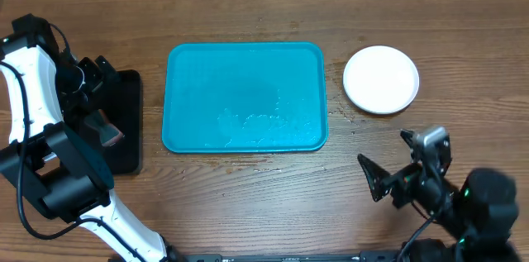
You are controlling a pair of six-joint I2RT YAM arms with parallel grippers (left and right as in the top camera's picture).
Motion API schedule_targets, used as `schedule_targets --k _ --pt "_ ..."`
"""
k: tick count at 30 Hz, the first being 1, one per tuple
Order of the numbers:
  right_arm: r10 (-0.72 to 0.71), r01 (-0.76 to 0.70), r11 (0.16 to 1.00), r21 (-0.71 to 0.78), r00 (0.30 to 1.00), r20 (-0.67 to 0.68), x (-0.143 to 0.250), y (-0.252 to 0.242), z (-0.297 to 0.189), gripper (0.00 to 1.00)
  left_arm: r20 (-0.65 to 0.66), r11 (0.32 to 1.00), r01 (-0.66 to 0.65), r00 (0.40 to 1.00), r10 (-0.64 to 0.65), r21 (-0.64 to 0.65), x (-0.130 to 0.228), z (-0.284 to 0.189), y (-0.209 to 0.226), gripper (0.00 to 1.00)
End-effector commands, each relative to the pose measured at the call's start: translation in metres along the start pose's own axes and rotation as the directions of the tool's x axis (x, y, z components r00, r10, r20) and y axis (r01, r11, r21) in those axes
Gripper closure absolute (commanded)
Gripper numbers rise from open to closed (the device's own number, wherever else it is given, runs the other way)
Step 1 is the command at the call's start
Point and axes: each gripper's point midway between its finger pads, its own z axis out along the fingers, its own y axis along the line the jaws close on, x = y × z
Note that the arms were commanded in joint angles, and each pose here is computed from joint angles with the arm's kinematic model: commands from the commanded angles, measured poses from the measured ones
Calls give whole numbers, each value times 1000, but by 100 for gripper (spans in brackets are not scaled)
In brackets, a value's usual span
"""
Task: Clean dirty plates on tray and stack at the side
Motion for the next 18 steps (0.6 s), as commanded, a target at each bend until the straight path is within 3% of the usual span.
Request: schedule_targets --k 1,18 --pt "24 -23 1000 -11 995 99 16 -2 7 0 21 1000 -13 1000 13 14 -4 -7 -2 0" --pt "-26 9 999 39 895 444 23 -21 25 0 21 1000 -13 1000 12 14 -4 -7 -2 0"
